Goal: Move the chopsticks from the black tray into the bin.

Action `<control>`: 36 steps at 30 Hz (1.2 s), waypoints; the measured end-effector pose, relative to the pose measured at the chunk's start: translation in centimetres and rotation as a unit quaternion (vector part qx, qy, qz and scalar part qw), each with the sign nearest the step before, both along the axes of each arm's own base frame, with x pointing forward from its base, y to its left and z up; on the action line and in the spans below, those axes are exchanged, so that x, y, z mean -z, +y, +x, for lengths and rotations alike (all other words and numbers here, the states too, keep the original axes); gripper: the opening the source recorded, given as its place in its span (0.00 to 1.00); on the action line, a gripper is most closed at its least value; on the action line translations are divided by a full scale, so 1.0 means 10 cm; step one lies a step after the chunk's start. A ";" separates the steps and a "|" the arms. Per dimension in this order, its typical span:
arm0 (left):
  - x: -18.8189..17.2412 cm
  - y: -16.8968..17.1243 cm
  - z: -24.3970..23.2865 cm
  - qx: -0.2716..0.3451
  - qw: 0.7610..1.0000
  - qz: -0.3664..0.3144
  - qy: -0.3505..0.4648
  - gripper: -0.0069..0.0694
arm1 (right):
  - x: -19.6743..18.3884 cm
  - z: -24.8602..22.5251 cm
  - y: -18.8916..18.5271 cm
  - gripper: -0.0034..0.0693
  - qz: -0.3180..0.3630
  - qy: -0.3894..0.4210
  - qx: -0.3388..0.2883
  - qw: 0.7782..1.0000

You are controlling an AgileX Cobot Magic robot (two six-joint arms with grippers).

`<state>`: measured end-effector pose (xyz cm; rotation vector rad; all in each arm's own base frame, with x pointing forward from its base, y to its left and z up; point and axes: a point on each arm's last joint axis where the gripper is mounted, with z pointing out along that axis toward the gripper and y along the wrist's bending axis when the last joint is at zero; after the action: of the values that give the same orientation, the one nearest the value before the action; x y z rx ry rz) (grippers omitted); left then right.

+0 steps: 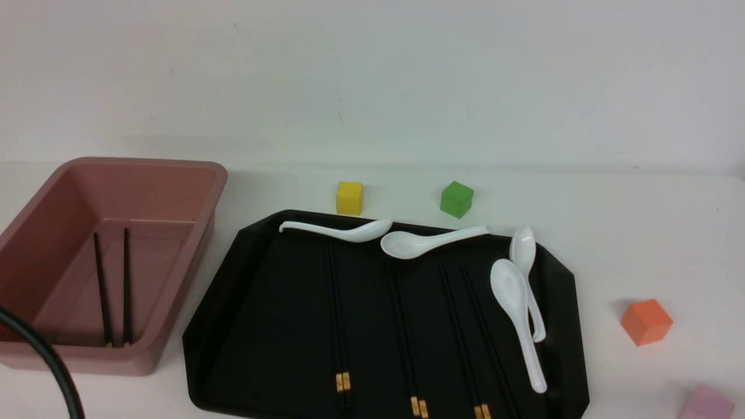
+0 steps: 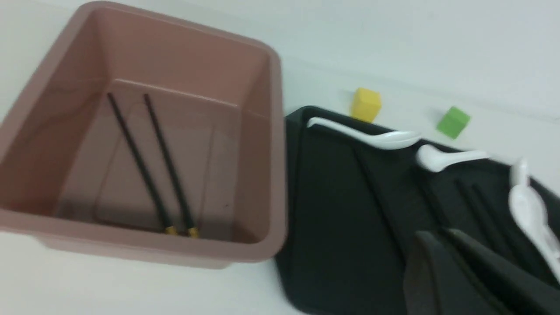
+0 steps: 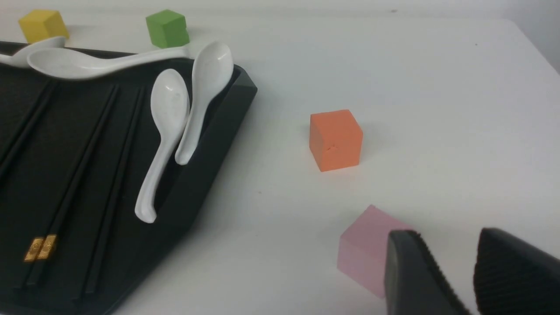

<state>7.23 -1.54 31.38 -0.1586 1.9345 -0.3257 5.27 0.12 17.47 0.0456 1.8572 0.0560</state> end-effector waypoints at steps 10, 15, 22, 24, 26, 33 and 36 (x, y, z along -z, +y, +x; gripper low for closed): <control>0.78 0.09 -0.09 -0.038 0.999 -0.006 0.005 0.08 | 0.00 0.00 0.00 0.38 0.000 0.000 0.000 1.000; 1.10 0.12 -0.17 -0.048 0.999 -0.007 0.003 0.08 | 0.00 0.00 0.00 0.38 0.000 0.000 0.000 1.000; 1.34 0.11 -0.22 -0.030 0.999 -0.005 -0.016 0.08 | 0.00 0.00 0.00 0.38 0.000 0.000 0.000 1.000; 1.40 0.11 -0.22 -0.030 0.999 -0.004 -0.010 0.09 | 0.00 0.00 0.00 0.38 0.000 0.000 0.000 1.000; 1.45 0.11 -0.21 -0.030 1.000 -0.002 -0.004 0.09 | 0.00 0.00 0.00 0.38 0.001 0.000 0.000 1.000; 1.45 0.11 -0.20 -0.029 0.999 -0.004 -0.015 0.09 | 0.00 0.00 0.00 0.38 0.000 0.000 0.000 1.000; 1.45 0.11 -0.20 -0.029 0.999 -0.004 -0.016 0.10 | 0.00 0.00 0.00 0.38 0.000 0.000 0.000 1.000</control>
<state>5.18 -0.44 16.89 -0.2128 1.8937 -0.2958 5.27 0.12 17.47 0.0460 1.8571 0.0567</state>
